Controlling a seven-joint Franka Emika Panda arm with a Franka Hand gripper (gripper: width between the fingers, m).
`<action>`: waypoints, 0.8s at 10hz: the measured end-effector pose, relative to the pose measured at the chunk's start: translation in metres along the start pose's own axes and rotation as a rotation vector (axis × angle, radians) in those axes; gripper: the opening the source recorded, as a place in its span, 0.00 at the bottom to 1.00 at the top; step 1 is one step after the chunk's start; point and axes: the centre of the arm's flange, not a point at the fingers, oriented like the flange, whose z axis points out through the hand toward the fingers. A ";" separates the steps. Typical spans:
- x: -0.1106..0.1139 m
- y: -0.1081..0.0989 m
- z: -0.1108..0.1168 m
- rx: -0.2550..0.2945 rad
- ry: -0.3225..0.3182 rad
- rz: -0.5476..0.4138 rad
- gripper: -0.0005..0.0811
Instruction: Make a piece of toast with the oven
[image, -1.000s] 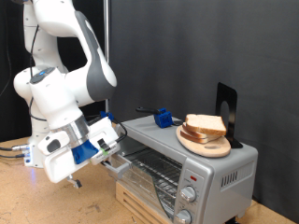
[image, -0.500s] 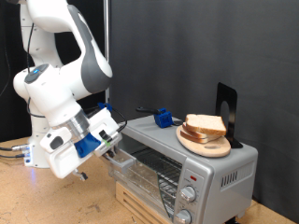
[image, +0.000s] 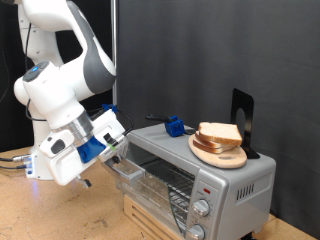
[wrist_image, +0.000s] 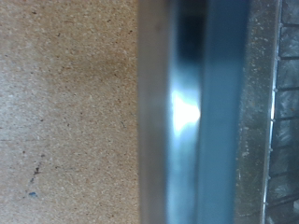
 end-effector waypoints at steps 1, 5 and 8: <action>0.001 0.000 -0.002 -0.010 0.004 -0.002 0.84; 0.004 0.008 -0.010 -0.049 0.024 -0.029 0.84; 0.009 0.017 -0.008 -0.079 0.097 -0.001 0.84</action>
